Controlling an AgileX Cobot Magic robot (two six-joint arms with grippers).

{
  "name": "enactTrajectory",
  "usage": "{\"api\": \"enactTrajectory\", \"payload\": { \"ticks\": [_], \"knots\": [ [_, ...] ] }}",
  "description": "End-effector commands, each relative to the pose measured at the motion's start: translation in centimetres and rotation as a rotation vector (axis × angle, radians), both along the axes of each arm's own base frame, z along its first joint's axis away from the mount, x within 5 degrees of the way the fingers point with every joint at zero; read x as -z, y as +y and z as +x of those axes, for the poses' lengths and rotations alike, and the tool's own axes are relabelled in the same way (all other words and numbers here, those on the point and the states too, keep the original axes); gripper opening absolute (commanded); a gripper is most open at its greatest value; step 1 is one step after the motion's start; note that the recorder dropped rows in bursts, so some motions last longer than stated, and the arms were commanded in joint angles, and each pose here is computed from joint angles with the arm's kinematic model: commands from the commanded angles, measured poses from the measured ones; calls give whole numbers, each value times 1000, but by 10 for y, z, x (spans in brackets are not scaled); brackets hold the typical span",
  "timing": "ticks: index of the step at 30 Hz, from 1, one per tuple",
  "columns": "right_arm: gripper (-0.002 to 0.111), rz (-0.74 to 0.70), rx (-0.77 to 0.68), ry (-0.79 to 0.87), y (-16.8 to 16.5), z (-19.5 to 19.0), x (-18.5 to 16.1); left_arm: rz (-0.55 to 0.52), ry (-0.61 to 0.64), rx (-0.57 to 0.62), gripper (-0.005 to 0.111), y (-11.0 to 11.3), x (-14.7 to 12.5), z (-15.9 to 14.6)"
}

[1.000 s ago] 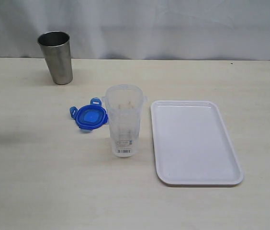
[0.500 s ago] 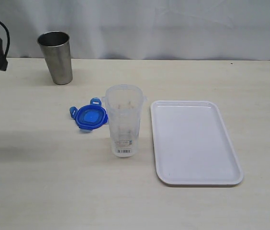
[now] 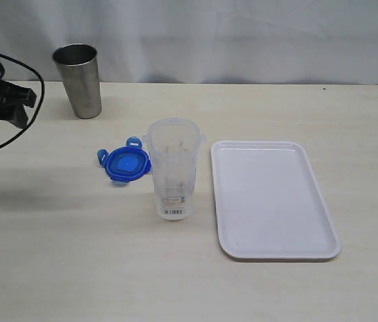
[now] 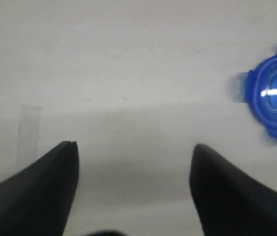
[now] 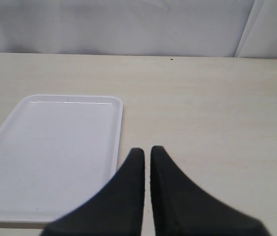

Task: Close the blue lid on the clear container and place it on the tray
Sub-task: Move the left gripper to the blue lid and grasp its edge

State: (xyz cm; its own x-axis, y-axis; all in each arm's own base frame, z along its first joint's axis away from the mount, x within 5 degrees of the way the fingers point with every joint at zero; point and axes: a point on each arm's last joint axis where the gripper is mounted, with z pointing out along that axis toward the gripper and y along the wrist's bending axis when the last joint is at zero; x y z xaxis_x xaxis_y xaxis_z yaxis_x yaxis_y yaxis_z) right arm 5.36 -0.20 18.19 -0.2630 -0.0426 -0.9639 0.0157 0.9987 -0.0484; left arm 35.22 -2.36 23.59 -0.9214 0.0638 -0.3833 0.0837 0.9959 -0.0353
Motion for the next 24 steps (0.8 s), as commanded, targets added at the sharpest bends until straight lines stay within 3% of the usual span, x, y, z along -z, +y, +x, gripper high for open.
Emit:
{"api": "enactTrajectory", "payload": {
  "ticks": [1,7,11,13,17,24],
  "knots": [
    [5,-1,5,-7,0,0,0,-77,-64,70,55,-21,7,10],
    [5,-1,5,-7,0,0,0,-140,10,17,55,-27,49,24],
    [5,-1,5,-7,0,0,0,-287,-46,148,41,-44,63,35],
    [5,-1,5,-7,0,0,0,-330,-42,143,39,-48,75,39],
    [5,-1,5,-7,0,0,0,-338,5,192,39,-55,97,49],
    [5,-1,5,-7,0,0,0,-301,-53,269,39,-79,113,56]
  ]
}}
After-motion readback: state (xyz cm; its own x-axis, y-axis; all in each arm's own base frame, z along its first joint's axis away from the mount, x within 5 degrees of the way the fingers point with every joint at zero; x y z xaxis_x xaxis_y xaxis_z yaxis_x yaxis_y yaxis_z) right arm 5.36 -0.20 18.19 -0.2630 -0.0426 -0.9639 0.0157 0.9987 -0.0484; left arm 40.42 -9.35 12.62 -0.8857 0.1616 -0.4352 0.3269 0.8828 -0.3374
